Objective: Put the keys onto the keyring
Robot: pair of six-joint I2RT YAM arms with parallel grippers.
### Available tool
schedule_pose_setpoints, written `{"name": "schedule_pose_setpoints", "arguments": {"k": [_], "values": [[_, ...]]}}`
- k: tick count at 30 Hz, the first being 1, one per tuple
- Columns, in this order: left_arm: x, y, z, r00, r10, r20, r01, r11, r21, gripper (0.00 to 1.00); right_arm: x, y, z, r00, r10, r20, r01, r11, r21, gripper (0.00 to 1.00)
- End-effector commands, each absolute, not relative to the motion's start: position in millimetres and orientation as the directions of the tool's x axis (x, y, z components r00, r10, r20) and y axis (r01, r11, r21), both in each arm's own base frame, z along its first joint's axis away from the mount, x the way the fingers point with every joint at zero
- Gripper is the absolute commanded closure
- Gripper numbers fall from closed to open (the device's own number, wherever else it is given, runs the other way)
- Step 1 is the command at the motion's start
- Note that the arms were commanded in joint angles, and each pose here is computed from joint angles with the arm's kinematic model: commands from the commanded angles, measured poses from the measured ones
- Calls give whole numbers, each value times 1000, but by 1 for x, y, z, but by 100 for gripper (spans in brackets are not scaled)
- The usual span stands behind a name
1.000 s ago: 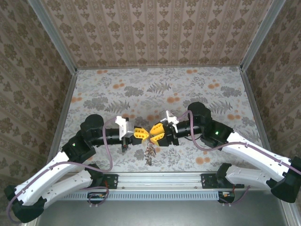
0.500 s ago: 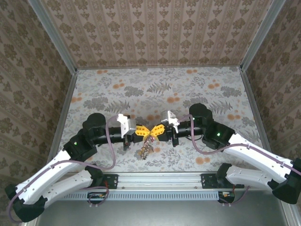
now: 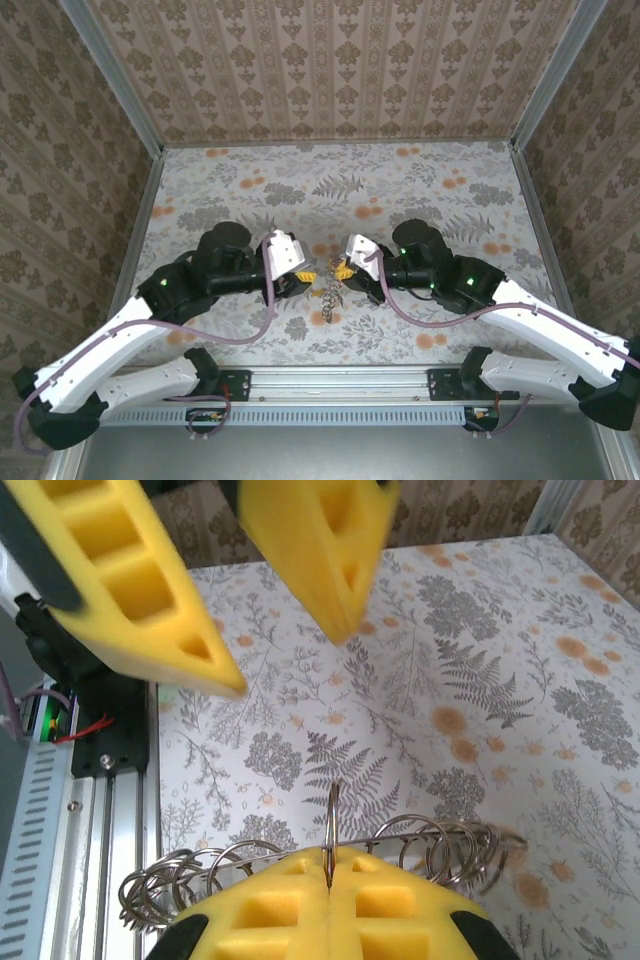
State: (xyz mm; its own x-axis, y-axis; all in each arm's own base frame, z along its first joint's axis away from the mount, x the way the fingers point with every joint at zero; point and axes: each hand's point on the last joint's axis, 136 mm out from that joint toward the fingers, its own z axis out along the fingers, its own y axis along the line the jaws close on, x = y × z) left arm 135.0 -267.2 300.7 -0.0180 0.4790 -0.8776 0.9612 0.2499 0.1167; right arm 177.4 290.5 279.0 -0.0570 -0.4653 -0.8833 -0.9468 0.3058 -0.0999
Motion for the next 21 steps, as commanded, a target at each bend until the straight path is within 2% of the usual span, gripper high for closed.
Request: {"name": "schedule_pose_setpoints", "arguments": {"k": [1,13,18,21], "values": [[131,-272,308,27,478,-878,968,207,143,63,175,293,291,1,-481,-877,-946,283,-156,100],[113,-291,304,34,455,-890,995,67,73,61,161,308,300,5,-436,-900,-972,209,-107,100],[113,-292,300,34,447,-894,995,66,70,62,155,309,303,12,-419,-908,-979,180,-96,100],[114,-293,298,36,447,-894,995,63,71,67,153,309,304,12,-415,-910,-981,173,-91,100]]}}
